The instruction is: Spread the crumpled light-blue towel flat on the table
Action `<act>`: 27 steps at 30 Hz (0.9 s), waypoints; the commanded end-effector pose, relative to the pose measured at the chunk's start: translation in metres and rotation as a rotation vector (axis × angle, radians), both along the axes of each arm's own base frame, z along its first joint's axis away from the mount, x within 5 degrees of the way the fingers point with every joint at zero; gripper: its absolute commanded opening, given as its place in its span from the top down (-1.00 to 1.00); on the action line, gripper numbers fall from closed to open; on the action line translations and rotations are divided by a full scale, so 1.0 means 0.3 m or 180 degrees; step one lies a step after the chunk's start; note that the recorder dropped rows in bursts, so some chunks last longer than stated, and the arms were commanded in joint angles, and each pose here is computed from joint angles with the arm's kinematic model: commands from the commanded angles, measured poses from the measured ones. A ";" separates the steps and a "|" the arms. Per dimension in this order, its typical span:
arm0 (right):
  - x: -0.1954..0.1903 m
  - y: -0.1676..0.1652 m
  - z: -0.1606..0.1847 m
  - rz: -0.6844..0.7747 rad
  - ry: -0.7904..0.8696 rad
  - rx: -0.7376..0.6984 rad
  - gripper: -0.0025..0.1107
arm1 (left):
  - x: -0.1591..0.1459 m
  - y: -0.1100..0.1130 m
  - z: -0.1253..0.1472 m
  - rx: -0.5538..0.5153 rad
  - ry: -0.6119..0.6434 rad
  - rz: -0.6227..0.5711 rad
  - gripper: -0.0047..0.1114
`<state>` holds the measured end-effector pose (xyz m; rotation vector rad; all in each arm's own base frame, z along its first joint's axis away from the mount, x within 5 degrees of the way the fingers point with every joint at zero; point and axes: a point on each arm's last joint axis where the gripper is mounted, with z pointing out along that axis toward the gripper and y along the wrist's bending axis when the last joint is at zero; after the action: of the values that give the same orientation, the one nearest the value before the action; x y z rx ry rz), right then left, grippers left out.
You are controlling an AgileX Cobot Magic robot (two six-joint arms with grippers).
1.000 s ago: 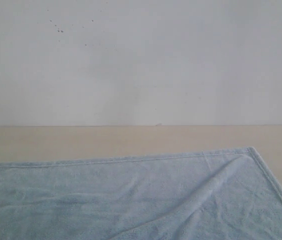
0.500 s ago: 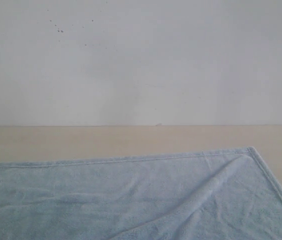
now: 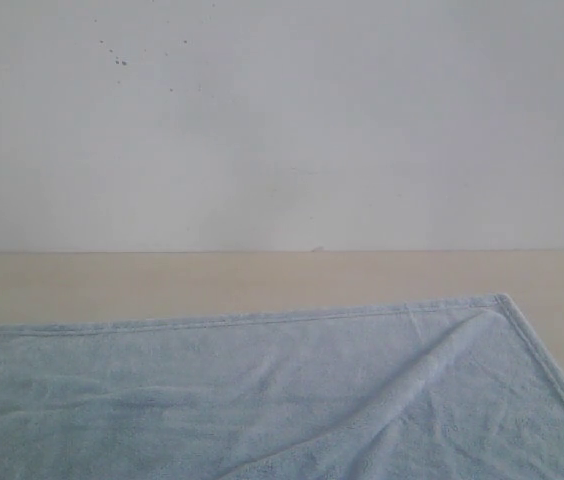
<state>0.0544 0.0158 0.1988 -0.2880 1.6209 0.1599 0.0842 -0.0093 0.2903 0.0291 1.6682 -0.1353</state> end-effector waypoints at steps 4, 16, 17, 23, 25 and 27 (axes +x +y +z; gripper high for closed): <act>-0.001 0.000 0.001 0.0004 -0.0026 -0.0014 0.93 | -0.094 0.018 -0.170 0.0053 -0.0691 0.0121 0.56; -0.001 0.000 0.001 0.0004 -0.0026 -0.0014 0.93 | -0.094 0.018 -0.259 0.0095 -0.0575 0.0119 0.56; -0.001 0.000 0.001 0.0004 -0.0026 -0.0014 0.93 | -0.094 0.018 -0.259 0.0095 -0.0575 0.0119 0.56; -0.001 0.000 0.001 0.0004 -0.0026 -0.0014 0.93 | -0.094 0.018 -0.259 0.0095 -0.0575 0.0119 0.56; -0.001 0.000 0.001 0.0004 -0.0026 -0.0014 0.93 | -0.094 0.018 -0.259 0.0030 -0.0563 0.0119 0.56; -0.001 0.000 0.001 0.0004 -0.0026 -0.0014 0.93 | -0.094 0.018 -0.260 -0.0060 -0.0549 0.0120 0.56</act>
<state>0.0544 0.0158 0.1988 -0.2880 1.6209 0.1599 0.0562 -0.0037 0.2143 0.0210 1.4839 -0.0840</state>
